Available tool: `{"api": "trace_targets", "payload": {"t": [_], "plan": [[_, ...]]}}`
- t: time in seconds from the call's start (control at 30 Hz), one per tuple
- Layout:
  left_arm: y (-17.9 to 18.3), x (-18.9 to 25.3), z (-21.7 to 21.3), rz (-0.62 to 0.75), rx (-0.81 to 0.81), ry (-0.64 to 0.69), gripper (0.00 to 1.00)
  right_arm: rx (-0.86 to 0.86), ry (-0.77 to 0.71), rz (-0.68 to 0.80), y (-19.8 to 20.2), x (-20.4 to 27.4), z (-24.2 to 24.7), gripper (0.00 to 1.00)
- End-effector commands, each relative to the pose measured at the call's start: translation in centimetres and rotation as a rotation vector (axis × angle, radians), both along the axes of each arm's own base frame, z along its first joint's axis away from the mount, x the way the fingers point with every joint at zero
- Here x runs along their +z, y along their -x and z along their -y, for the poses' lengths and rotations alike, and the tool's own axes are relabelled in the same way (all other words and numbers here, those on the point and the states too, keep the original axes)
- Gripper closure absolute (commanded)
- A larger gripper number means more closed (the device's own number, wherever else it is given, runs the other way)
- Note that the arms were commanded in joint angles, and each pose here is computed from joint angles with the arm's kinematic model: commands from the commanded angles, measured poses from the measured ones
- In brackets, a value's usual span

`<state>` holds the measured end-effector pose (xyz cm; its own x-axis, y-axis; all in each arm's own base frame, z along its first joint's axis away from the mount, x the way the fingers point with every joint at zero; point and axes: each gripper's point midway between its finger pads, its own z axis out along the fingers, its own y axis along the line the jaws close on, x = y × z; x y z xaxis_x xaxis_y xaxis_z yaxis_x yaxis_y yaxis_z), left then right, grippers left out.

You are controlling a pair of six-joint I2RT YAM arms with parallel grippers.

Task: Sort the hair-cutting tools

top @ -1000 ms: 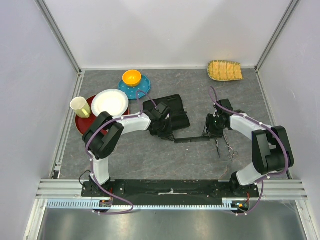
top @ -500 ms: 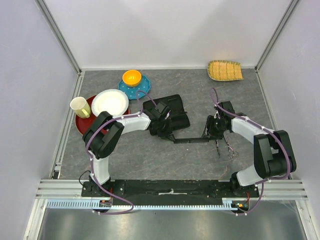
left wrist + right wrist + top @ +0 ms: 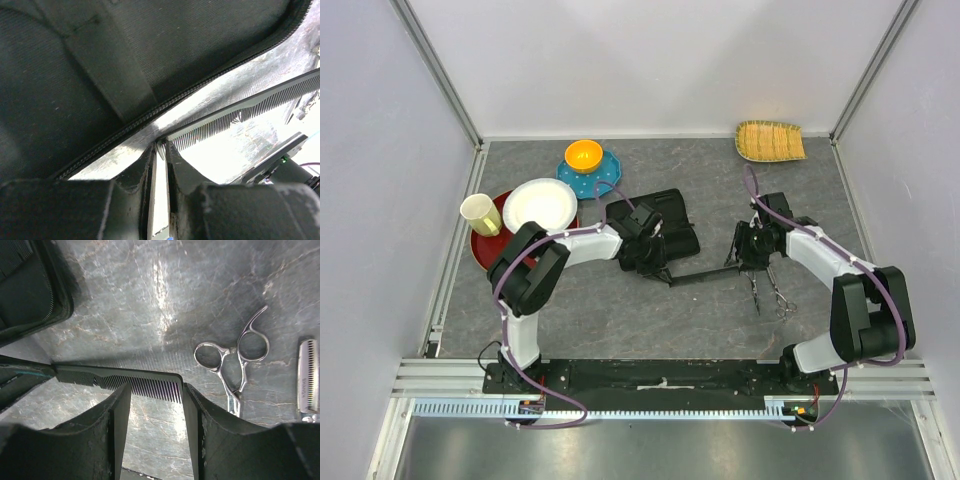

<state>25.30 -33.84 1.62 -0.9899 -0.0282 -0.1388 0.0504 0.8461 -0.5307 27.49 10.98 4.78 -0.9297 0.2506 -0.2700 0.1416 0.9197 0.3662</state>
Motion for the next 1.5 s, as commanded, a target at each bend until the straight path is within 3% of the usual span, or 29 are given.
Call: {"api": "trace_targets", "payload": {"t": [0.0,0.23,0.53,0.83,0.93,1.1,1.3,1.47], "plan": [[-0.6,0.8,2.8,0.054,-0.109,0.083,0.81,0.015,-0.027,0.08,-1.3,3.2,-0.7,0.47],[-0.8,1.8,5.2,0.083,-0.164,0.139,0.81,-0.048,0.016,0.107,-1.5,3.9,0.6,0.47],[-1.2,1.9,6.5,0.089,-0.167,0.162,0.8,-0.221,0.181,0.15,-2.6,4.5,4.7,0.45],[-1.8,2.0,6.6,0.106,-0.149,0.155,0.77,-0.321,0.292,0.156,-3.0,6.0,7.0,0.36],[-2.1,2.3,6.5,0.12,-0.136,0.151,0.75,-0.289,0.24,0.15,-2.9,6.3,6.0,0.34],[-2.5,2.9,6.2,0.143,-0.127,0.135,0.71,-0.251,0.124,0.156,-1.8,7.0,3.9,0.21],[-2.7,3.8,6.0,0.171,-0.128,0.134,0.65,-0.387,-0.042,0.048,0.2,6.3,1.2,0.19],[-3.1,5.6,5.6,0.22,-0.124,0.134,0.62,-0.503,-0.082,-0.056,0.9,5.1,-0.6,0.2]]}}
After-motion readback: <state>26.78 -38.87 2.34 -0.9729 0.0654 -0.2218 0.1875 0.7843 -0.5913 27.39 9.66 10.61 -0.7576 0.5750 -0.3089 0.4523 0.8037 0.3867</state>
